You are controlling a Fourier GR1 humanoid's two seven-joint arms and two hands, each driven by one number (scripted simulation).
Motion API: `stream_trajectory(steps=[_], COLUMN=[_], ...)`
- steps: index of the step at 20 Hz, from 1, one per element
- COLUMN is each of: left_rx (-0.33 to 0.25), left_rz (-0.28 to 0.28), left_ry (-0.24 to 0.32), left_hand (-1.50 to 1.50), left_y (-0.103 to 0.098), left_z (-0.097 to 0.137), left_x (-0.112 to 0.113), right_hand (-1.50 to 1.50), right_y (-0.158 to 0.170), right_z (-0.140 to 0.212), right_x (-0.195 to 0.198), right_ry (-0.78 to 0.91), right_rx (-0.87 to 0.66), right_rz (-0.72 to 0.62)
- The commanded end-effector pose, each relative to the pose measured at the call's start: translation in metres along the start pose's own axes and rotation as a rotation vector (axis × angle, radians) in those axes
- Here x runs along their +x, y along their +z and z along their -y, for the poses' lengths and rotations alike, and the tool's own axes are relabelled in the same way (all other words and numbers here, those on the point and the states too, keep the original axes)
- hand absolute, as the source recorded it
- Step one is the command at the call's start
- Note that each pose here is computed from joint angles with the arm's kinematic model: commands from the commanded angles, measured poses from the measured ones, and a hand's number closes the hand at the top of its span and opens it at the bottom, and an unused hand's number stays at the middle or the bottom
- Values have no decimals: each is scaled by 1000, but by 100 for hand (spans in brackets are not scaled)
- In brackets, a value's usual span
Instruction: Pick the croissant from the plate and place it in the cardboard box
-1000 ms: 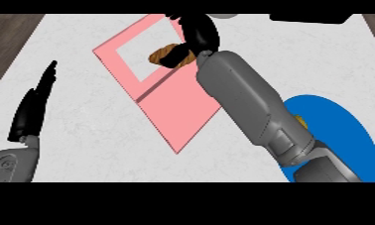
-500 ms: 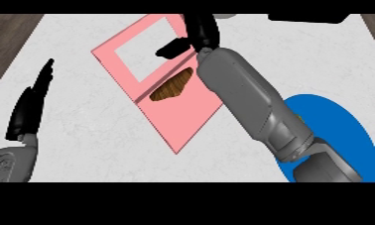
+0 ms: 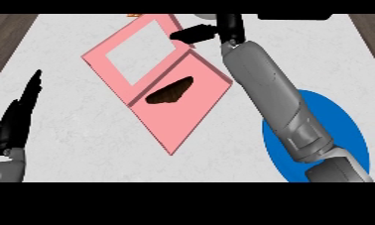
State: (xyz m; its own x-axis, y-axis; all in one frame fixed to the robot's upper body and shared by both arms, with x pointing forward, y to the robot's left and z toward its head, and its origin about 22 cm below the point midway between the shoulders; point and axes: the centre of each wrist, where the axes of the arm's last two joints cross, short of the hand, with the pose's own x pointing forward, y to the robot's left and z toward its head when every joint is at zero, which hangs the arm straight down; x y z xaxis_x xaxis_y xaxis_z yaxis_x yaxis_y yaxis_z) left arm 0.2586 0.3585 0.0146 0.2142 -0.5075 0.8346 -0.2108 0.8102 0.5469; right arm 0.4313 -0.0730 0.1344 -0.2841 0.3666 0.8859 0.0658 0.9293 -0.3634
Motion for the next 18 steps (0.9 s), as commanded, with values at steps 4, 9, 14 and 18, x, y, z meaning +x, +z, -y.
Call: stream_trajectory(steps=[4,9,14,18], left_rx=[45,36,30,23], left_rz=[-11,-12,-10,-1], left_ry=[0,8,-4,12], left_hand=[0,0,0,0], left_y=[4,-3,9,2], left_z=[-11,-3,0,8], left_x=[-9,4,7,0], right_hand=[-150,-150,-150,-150], right_y=[-4,42,55,78], right_z=[106,137,210,262], right_x=[-22,-71,-73,-99], right_ry=[-20,2,25,66], right_rx=[-59,-83,-58,7], right_rz=[-30,-66,-62,-71])
